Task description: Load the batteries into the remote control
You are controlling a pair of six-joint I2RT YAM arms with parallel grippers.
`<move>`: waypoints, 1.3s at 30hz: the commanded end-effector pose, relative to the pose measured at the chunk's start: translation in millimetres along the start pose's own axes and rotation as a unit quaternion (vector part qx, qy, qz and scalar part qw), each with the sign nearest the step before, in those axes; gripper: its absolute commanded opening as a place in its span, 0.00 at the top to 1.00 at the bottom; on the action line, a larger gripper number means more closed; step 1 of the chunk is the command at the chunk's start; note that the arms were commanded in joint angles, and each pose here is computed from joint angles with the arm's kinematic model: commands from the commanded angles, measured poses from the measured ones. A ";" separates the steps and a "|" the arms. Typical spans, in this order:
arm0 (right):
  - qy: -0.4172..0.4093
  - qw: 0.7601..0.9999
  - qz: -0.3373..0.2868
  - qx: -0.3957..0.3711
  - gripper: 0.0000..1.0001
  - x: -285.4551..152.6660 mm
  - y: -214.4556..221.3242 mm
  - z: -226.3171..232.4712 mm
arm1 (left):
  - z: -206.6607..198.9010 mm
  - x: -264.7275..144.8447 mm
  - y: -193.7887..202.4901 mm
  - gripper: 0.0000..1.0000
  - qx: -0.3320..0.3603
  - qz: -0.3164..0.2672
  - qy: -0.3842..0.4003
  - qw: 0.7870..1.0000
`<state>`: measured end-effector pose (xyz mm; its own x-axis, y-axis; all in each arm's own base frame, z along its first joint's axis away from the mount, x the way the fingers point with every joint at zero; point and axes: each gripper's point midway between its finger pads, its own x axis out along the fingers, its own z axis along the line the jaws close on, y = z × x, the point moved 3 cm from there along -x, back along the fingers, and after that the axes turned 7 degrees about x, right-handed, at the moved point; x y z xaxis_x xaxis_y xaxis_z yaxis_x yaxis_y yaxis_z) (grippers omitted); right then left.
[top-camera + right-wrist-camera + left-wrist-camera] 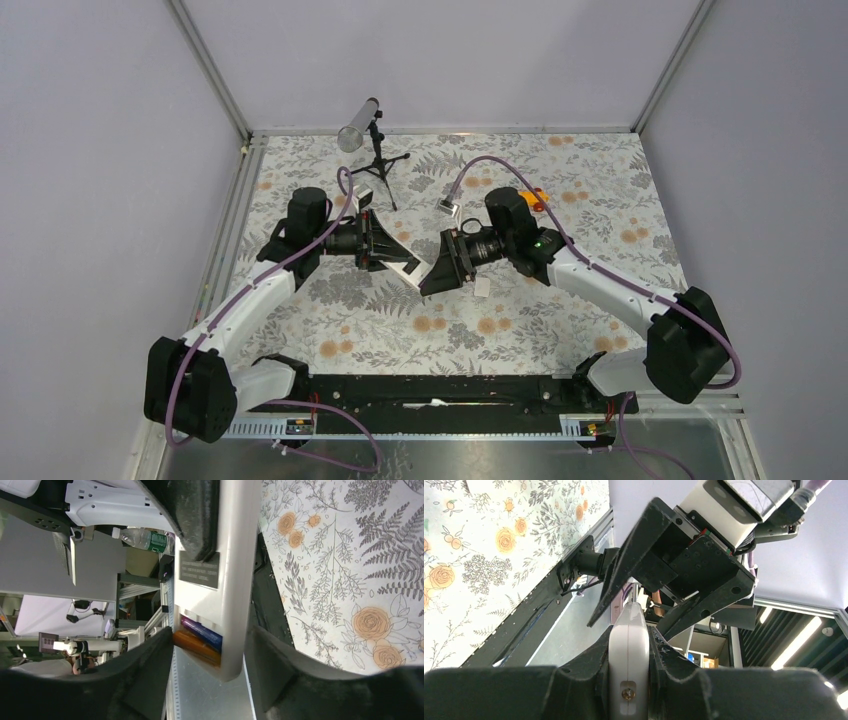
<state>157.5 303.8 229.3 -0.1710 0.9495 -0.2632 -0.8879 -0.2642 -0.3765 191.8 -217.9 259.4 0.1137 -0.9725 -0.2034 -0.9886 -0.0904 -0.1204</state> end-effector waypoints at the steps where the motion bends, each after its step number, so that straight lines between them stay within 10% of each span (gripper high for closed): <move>1: 0.003 1.000 -0.004 -0.014 0.44 3.4 -6.4 3.4 | -22.7 -3.7 -5.0 1.00 0.040 -0.004 0.021 0.999; 22: -0.070 0.996 -0.001 0.052 0.69 4.5 -6.0 7.9 | -54.6 -14.1 5.9 1.00 0.098 0.003 0.098 0.990; 29: -0.072 0.997 -0.018 0.036 0.25 0.6 -11.8 17.0 | -44.0 -12.3 6.0 1.00 0.100 0.004 0.072 0.992; 39: -0.092 0.994 -0.029 0.042 0.24 -6.1 -14.9 23.4 | -31.7 -10.9 3.3 1.00 0.086 0.003 0.050 0.995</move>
<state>161.3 307.9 247.9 -0.1903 0.9754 -0.1110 -0.9380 -0.2140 -0.2725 183.6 -215.7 274.8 0.0913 -0.9867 -0.1342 -0.9760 -0.0619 -0.2089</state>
